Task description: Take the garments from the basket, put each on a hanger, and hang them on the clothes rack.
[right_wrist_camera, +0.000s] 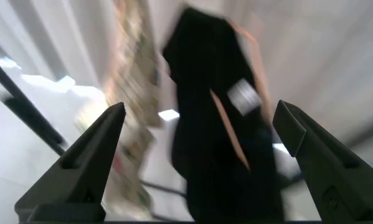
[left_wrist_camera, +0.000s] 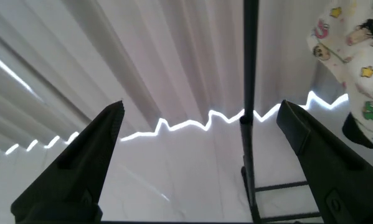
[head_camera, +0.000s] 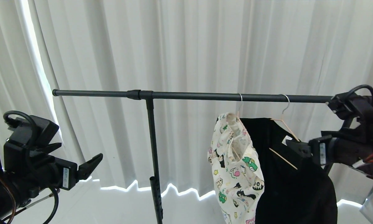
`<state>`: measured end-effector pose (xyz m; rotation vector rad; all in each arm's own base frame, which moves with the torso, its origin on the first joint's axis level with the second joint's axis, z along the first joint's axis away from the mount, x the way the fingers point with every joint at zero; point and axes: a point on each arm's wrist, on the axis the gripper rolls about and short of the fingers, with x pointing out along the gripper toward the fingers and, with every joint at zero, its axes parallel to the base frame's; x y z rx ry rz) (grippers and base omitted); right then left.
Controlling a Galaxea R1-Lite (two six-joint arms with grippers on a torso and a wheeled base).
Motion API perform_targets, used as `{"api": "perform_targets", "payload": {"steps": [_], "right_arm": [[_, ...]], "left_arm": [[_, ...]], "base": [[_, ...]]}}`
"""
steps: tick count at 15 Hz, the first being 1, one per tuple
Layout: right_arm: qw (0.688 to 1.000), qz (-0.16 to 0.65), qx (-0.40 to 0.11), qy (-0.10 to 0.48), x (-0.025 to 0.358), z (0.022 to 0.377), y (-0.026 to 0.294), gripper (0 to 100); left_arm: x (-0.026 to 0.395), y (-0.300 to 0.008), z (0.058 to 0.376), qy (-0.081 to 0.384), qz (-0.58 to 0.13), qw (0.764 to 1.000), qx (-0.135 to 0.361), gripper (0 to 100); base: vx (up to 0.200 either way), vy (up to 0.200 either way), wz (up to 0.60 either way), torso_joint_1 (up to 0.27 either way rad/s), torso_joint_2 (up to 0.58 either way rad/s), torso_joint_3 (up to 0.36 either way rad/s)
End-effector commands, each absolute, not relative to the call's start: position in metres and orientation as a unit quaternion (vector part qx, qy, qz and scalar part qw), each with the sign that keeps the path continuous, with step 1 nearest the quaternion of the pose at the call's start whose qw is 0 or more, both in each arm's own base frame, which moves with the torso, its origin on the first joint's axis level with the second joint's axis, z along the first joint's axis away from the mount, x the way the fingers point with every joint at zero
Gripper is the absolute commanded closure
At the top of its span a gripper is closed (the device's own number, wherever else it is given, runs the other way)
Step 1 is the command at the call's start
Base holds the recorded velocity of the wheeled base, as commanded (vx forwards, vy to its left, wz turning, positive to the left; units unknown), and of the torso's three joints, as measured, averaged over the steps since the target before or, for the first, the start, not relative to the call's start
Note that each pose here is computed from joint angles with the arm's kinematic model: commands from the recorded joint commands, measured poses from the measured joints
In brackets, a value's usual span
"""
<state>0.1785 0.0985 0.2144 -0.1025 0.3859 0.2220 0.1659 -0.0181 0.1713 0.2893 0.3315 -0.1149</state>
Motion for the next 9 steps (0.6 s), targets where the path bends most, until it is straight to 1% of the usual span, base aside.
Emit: {"api": "perform_targets", "payload": {"steps": [1,3,6,9], "right_arm": [[0.975,0.058,-0.095,0.192,0.141,0.223,0.054,0],[0.971,0.019,-0.119,0.209,0.125,0.225,0.034,0],[0.966,-0.045,-0.145,0.209,0.106,0.228,0.011,0],[0.953,-0.107,-0.174,0.225,0.092,0.217,-0.005,0]], "left_arm": [[0.163,-0.008,0.176,0.155,-0.026,0.978,0.138,0],[0.159,-0.003,0.179,0.149,-0.01,0.979,0.136,0],[0.152,0.003,0.183,0.134,0.009,0.982,0.136,0],[0.138,0.004,0.182,0.125,0.016,0.983,0.136,0]], "base": [[-0.2,0.0,0.0,-0.002,0.0,0.007],[-0.2,0.0,0.0,-0.012,0.0,0.0],[-0.2,0.0,0.0,0.001,0.0,0.005],[-0.2,0.0,0.0,0.005,0.0,0.004]]}}
